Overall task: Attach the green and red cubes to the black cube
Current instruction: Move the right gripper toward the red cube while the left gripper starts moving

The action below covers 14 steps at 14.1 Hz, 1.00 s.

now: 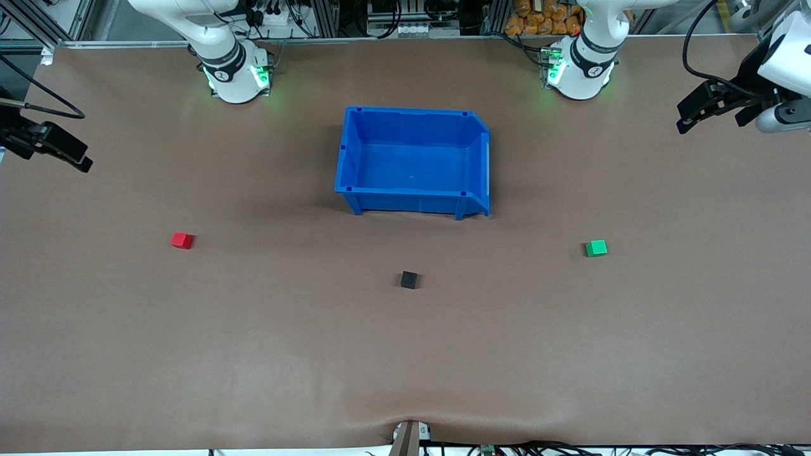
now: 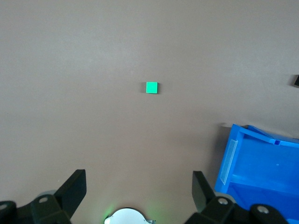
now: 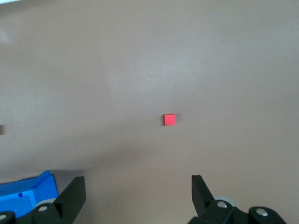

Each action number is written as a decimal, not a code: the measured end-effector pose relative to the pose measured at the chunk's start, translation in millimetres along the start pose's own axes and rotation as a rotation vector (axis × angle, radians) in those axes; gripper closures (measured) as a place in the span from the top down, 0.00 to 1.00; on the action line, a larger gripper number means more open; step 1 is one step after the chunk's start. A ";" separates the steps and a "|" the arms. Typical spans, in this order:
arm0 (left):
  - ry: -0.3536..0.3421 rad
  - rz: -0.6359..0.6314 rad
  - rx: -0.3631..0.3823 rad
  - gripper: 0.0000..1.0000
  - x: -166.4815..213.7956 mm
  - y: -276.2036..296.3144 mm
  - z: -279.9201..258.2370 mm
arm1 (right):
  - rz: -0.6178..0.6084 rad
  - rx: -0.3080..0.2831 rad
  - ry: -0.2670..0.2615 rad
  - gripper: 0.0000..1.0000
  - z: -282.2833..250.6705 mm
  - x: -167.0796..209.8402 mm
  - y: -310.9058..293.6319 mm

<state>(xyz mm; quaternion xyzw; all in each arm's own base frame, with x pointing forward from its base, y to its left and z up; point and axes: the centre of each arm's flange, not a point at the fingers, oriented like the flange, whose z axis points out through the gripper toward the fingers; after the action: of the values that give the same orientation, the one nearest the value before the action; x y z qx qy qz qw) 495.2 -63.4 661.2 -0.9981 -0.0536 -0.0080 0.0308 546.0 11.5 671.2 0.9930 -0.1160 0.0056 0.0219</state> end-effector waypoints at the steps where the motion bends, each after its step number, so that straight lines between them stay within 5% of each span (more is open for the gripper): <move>1: -0.001 0.000 0.000 1.00 0.1 0.0 0.3 | 0.000 -0.004 -0.017 1.00 0.9 -2.1 0.5; 3: -0.003 -0.001 0.000 1.00 0.5 -0.3 0.9 | 0.000 -0.017 -0.069 1.00 3.5 -8.4 2.6; 8: -0.003 -0.003 0.000 1.00 1.0 -1.7 1.2 | 0.004 -0.019 -0.076 1.00 6.0 -6.9 4.2; 14: -0.038 -0.002 0.008 1.00 -0.4 -1.6 6.9 | 0.070 -0.053 -0.151 1.00 76.8 43.4 29.9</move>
<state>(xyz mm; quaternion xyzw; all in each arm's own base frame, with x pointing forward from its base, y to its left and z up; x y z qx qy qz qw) 494.8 -61.5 654.4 -0.9978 -0.0553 0.0113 0.0335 581.8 -31.0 596.4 0.9850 -0.1519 -0.0716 0.0392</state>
